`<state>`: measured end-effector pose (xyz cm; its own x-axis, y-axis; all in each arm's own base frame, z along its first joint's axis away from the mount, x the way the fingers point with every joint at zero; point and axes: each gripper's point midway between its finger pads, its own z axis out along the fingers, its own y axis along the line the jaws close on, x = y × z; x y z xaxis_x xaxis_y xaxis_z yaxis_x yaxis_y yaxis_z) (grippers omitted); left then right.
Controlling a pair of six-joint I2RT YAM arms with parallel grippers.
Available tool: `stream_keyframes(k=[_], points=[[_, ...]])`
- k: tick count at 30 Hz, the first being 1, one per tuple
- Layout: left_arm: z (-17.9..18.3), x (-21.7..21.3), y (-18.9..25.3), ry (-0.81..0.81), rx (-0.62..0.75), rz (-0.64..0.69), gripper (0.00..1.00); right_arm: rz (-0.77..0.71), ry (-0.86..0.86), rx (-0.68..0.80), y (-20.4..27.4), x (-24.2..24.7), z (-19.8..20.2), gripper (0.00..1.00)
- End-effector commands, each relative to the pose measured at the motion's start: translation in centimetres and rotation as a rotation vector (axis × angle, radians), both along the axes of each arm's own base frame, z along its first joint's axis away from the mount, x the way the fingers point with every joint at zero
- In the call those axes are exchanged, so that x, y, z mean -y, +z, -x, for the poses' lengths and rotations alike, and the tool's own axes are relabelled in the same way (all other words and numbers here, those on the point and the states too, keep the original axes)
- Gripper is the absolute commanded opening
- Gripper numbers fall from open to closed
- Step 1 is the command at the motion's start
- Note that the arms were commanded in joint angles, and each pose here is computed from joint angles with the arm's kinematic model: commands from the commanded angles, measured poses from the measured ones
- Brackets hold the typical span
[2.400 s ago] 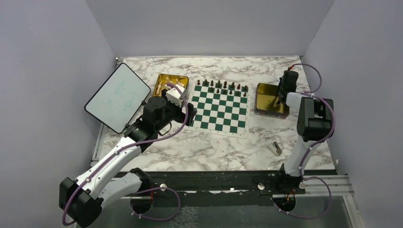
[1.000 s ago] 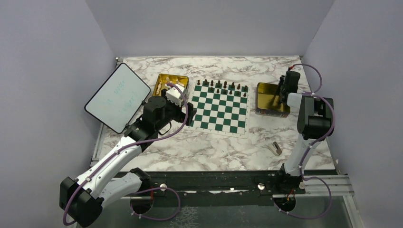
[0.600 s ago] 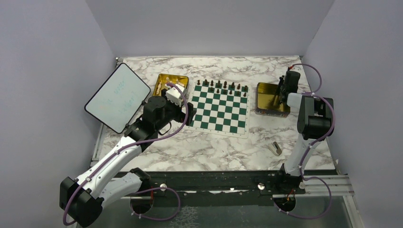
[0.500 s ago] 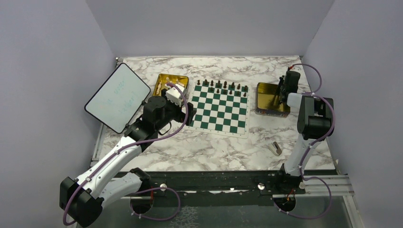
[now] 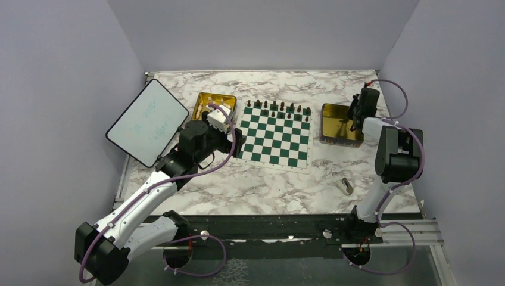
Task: Set up the chess pieces on the board
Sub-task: Pick up the chess piece from the storage box.
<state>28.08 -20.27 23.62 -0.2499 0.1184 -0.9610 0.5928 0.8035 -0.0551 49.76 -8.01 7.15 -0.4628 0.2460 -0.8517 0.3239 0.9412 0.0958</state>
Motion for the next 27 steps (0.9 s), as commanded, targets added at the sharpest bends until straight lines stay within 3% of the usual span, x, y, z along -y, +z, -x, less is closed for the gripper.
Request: stream_keyframes(k=[1, 10, 14, 23, 27], points=[[-0.2, 0.0, 0.5, 0.004, 0.025, 0.013, 0.94, -0.104, 0.018, -0.018, 0.1, -1.4, 1.7, 0.14], [-0.9, -0.2, 0.6, 0.073, -0.021, 0.064, 0.99, -0.196, 0.021, -0.032, 1.9, -3.0, 3.9, 0.14], [-0.8, 1.0, 0.3, 0.028, -0.075, 0.100, 0.99, -0.244, 0.034, -0.019, 3.3, -3.9, 5.0, 0.14], [-0.9, 3.6, 0.1, -0.054, -0.214, 0.157, 0.78, -0.332, 0.116, 0.062, 8.4, -7.2, 7.1, 0.14], [-1.3, 5.4, 1.2, -0.074, -0.272, 0.265, 0.68, -0.384, 0.189, 0.065, 9.5, -10.1, 8.1, 0.14]])
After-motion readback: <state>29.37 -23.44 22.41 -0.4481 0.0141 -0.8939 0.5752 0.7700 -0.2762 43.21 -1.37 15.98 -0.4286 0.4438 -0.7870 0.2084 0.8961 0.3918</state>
